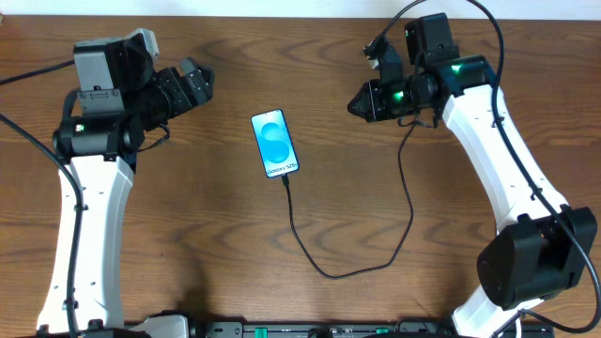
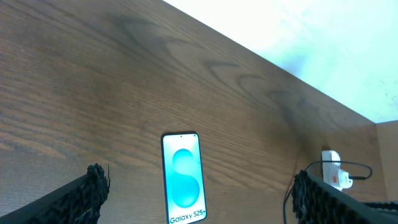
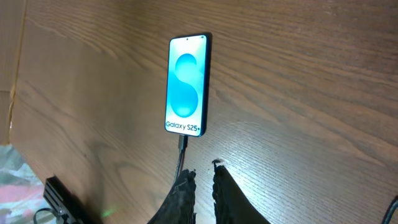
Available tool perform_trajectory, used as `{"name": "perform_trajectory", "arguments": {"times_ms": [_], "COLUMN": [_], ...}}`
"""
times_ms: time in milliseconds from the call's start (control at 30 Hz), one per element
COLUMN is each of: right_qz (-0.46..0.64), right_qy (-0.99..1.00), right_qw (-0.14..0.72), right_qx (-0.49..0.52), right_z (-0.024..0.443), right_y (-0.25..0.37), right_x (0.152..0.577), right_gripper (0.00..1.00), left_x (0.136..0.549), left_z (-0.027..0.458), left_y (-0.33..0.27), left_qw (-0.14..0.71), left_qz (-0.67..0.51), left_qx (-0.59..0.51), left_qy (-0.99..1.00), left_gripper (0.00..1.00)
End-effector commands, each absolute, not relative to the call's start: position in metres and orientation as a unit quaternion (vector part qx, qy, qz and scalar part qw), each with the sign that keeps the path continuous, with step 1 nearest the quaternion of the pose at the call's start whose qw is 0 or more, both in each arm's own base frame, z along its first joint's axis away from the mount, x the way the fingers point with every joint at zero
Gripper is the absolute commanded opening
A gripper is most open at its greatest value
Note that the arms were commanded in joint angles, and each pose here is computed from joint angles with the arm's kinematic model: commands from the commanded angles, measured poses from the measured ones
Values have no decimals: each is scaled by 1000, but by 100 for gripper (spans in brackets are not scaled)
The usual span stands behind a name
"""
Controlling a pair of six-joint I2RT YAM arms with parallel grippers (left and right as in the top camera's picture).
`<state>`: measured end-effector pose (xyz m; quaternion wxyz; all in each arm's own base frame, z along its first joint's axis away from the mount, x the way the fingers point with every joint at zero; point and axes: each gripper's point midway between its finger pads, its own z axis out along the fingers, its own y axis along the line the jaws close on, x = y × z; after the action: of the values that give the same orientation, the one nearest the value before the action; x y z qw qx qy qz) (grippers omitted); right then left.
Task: Plug charger to phone and switch on socket
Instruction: 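Release the phone and raise the left gripper away to the left, then move the right gripper to the power strip's orange switch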
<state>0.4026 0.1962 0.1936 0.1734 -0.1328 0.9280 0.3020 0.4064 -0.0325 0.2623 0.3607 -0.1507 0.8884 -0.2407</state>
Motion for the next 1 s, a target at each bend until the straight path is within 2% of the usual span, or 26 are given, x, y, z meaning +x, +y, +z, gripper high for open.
{"name": "perform_trajectory", "arguments": {"times_ms": [0, 100, 200, 733, 967], "right_qz": [300, 299, 297, 267, 240], "right_qy": [925, 926, 928, 940, 932], "right_qw": [185, 187, 191, 210, 230], "right_qx": [-140, -135, -119, 37, 148], "right_z": [202, 202, 202, 197, 196], "right_y": [197, 192, 181, 51, -36], "right_x": [405, 407, 412, 439, 441], "right_gripper": [10, 9, 1, 1, 1], "left_x": [406, 406, 406, 406, 406], "left_z": [262, 262, 262, 262, 262], "left_y": [-29, -29, -29, -29, -29], "left_qw": [364, 364, 364, 364, 364], "left_qz": [-234, -234, -234, -234, -234], "left_qx": [-150, -150, -150, -150, -150], "left_qy": [889, 889, 889, 889, 889], "left_gripper": [95, 95, 95, 96, 96]}}
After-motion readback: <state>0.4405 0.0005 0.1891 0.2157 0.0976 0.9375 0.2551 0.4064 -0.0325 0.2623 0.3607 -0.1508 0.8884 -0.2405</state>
